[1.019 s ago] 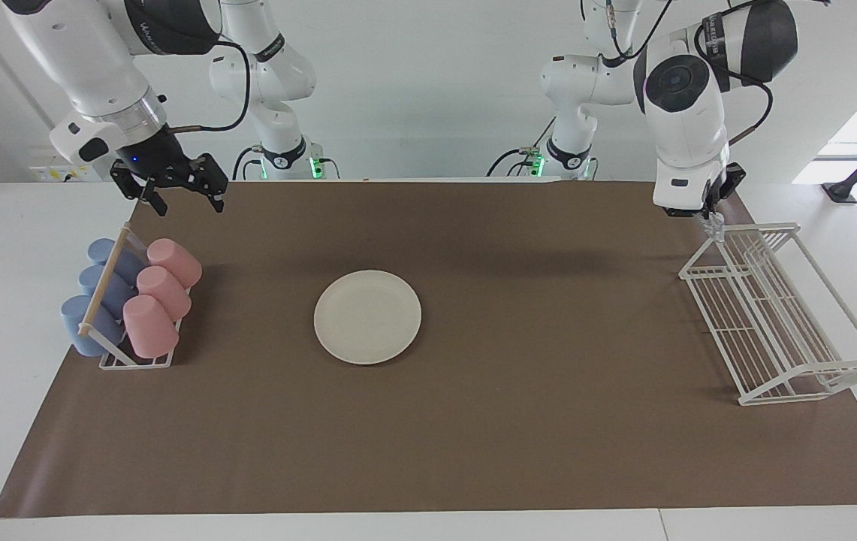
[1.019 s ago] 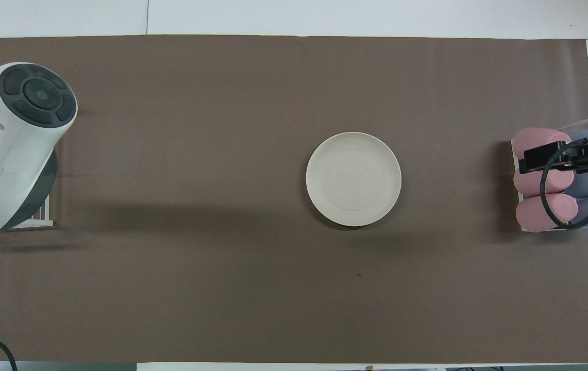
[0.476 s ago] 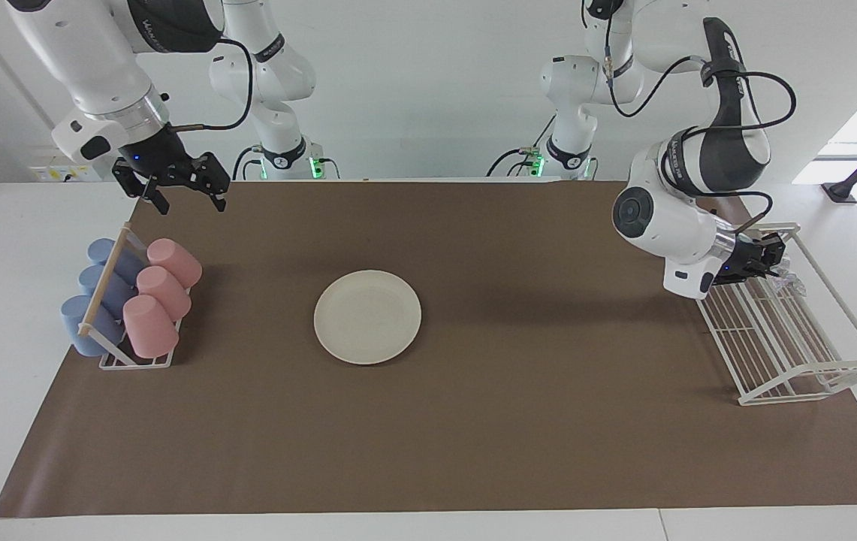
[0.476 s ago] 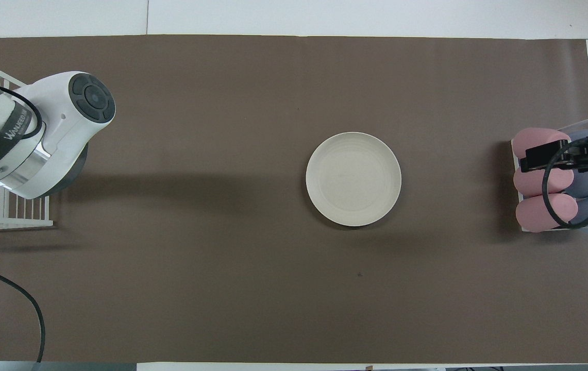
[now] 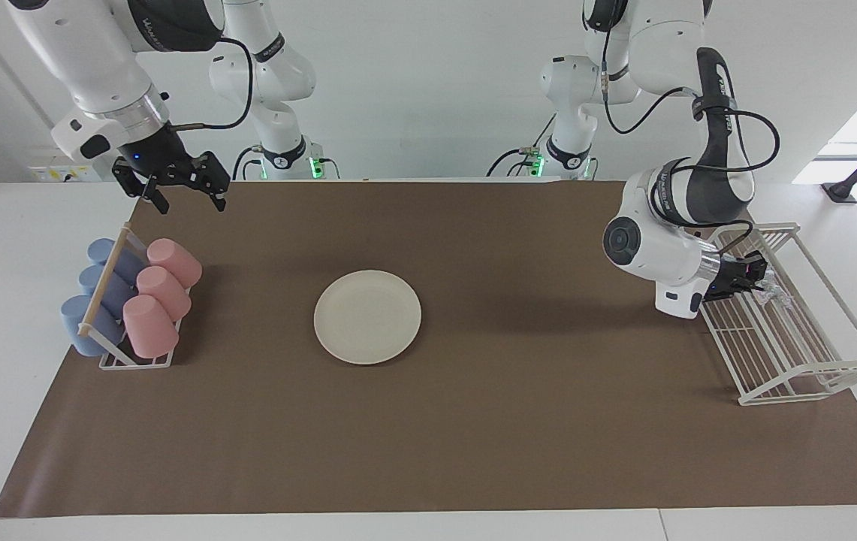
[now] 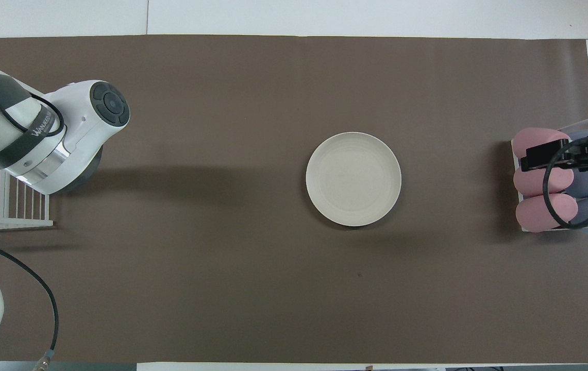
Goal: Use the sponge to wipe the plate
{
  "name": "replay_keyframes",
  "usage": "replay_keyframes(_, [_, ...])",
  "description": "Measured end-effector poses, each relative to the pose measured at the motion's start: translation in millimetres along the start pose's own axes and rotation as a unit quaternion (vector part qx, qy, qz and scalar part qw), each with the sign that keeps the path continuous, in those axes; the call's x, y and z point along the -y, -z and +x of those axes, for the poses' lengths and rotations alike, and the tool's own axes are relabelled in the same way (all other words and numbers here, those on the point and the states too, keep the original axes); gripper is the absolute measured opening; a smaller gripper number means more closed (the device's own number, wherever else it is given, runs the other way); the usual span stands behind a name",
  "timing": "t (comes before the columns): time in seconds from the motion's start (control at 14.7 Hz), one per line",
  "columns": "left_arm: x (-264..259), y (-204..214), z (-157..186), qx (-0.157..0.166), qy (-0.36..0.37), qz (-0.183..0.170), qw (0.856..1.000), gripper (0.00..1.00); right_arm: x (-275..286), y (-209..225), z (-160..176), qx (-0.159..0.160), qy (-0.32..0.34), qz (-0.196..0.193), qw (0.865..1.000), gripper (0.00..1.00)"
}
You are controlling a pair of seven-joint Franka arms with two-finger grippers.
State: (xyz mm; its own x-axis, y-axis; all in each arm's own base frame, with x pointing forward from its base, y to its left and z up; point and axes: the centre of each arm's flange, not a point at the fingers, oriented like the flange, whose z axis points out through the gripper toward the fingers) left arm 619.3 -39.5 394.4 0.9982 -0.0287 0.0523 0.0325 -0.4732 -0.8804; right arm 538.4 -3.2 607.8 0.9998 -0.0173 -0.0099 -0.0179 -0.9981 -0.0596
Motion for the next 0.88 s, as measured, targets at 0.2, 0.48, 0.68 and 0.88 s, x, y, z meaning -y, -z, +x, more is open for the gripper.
replay_keyframes(0.2, [-1.0,-3.0,0.2,-0.002,0.001,-0.003,1.0,0.05,-0.3,0.1,0.0,0.0,0.0,-0.001,1.0,1.0])
replay_keyframes(0.48, [-0.6,-4.0,1.3,-0.005,0.003,-0.007,1.0,0.44,-5.0,-1.1,-1.6,0.008,0.001,-0.024,1.0,1.0])
replay_keyframes(0.68, [0.5,-2.9,1.7,-0.007,0.005,-0.008,1.0,0.76,-5.0,-2.0,-2.8,0.013,0.001,-0.024,1.0,1.0])
replay_keyframes(0.88, [3.6,1.3,2.2,0.0,0.018,-0.025,1.0,1.0,-5.3,-2.1,-2.9,0.014,0.001,-0.025,1.0,1.0])
